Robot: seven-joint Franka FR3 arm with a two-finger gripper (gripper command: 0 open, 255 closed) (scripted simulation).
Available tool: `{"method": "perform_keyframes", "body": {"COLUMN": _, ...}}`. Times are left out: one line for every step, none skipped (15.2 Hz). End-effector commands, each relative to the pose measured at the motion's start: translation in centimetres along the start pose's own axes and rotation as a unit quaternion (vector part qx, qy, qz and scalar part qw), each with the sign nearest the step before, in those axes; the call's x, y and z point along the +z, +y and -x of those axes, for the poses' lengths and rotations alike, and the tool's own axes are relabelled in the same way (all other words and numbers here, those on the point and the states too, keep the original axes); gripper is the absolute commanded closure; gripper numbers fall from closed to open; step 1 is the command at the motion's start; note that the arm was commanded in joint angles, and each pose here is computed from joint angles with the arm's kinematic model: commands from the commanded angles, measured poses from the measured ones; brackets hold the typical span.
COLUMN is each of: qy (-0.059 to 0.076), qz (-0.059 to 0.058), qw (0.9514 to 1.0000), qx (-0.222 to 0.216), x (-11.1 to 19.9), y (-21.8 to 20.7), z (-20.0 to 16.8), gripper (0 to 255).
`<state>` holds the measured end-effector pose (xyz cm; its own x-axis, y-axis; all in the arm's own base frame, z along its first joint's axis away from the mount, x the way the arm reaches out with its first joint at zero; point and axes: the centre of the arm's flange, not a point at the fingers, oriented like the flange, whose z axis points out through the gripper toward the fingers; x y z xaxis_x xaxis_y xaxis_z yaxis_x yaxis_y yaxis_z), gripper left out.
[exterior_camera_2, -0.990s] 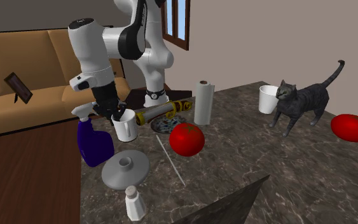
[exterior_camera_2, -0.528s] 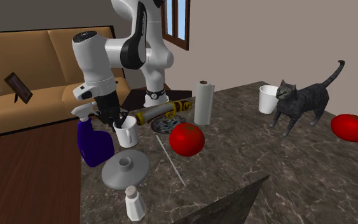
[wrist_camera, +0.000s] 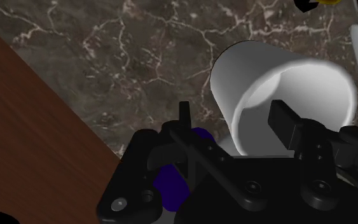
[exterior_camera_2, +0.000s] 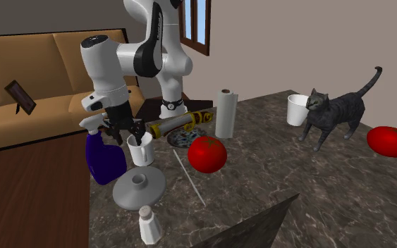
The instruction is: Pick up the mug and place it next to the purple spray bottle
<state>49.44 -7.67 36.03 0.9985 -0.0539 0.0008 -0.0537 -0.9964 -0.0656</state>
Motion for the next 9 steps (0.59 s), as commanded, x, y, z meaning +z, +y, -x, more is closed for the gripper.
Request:
{"method": "perform_keyframes", "body": {"qy": 0.0, "qz": 0.0, "qw": 1.0, "qx": 0.0, "x": 0.0, "y": 0.0, "z": 0.0, "gripper": 0}}
{"method": "perform_keyframes", "body": {"qy": 0.0, "qz": 0.0, "qw": 1.0, "qx": 0.0, "x": 0.0, "y": 0.0, "z": 0.0, "gripper": 0}}
{"method": "perform_keyframes", "body": {"qy": 0.0, "qz": 0.0, "qw": 1.0, "qx": 0.0, "x": 0.0, "y": 0.0, "z": 0.0, "gripper": 0}}
{"method": "perform_keyframes", "body": {"qy": 0.0, "qz": 0.0, "qw": 1.0, "qx": 0.0, "x": 0.0, "y": 0.0, "z": 0.0, "gripper": 0}}
{"method": "perform_keyframes", "body": {"qy": 0.0, "qz": 0.0, "qw": 1.0, "qx": 0.0, "x": -1.3, "y": 0.0, "z": 0.0, "gripper": 0}}
{"method": "perform_keyframes", "body": {"qy": 0.0, "qz": 0.0, "qw": 1.0, "qx": 0.0, "x": -2.6, "y": 0.0, "z": 0.0, "gripper": 0}}
{"method": "perform_keyframes", "body": {"qy": 0.0, "qz": 0.0, "qw": 1.0, "qx": 0.0, "x": -4.0, "y": 0.0, "z": 0.0, "gripper": 0}}
{"method": "perform_keyframes", "body": {"qy": 0.0, "qz": 0.0, "qw": 1.0, "qx": 0.0, "x": -5.0, "y": 0.0, "z": 0.0, "gripper": 0}}
{"method": "perform_keyframes", "body": {"qy": 0.0, "qz": 0.0, "qw": 1.0, "qx": 0.0, "x": -5.0, "y": 0.0, "z": 0.0, "gripper": 0}}
